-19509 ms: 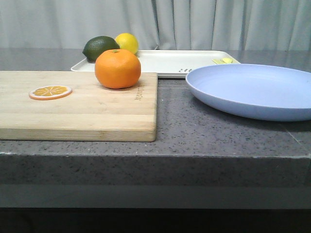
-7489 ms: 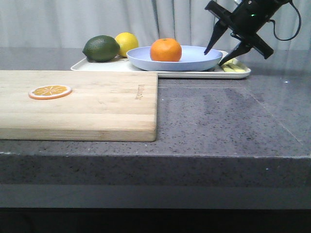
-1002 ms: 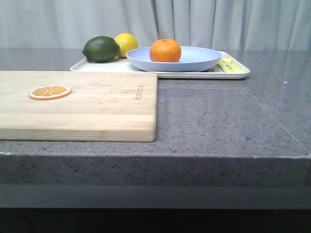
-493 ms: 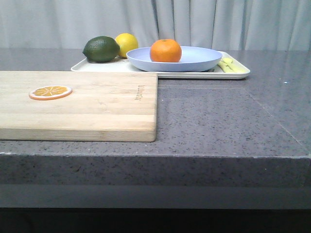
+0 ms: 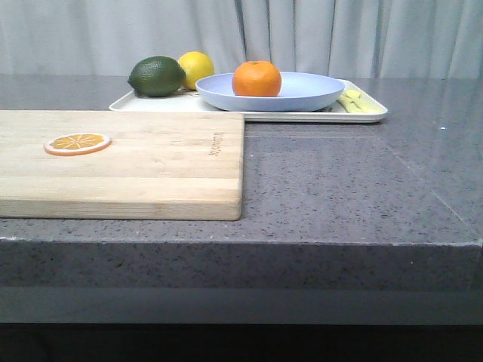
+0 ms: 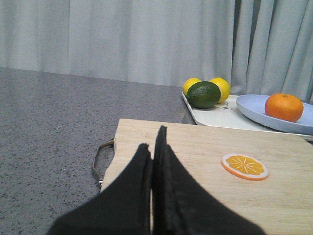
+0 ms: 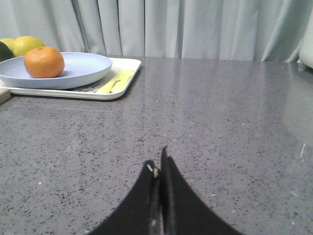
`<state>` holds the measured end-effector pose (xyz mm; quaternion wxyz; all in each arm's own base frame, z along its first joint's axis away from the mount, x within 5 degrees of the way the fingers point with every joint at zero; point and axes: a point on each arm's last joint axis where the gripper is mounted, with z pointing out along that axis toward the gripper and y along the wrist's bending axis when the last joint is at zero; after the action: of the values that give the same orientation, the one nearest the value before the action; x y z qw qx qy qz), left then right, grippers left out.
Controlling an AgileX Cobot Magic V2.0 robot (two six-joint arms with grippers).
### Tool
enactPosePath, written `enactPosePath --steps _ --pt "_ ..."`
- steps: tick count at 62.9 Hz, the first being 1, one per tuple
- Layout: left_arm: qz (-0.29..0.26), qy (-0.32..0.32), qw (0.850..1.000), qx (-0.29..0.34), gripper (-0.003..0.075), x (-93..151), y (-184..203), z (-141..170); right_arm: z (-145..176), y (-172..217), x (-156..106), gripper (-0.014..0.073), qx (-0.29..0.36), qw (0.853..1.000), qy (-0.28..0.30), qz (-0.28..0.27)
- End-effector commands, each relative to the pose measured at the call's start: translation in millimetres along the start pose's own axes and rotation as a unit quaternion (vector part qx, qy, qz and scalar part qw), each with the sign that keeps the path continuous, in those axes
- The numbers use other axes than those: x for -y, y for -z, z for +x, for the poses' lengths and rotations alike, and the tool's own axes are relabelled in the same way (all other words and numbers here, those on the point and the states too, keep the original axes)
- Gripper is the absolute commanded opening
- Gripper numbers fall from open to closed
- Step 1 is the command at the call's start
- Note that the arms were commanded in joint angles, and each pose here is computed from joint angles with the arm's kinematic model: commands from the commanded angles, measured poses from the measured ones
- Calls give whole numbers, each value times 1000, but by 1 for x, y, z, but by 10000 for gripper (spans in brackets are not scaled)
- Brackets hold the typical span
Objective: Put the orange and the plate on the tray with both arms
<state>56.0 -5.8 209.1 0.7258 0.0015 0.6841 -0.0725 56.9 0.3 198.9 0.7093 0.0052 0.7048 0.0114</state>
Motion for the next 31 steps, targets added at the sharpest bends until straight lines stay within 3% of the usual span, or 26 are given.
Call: enactPosePath --steps 1,31 --pt "1 7 999 38 -20 -1 1 1 -17 3 0 -68 66 998 1 7" --pt "1 7 999 38 -20 -1 1 1 -17 3 1 -68 65 998 1 14"
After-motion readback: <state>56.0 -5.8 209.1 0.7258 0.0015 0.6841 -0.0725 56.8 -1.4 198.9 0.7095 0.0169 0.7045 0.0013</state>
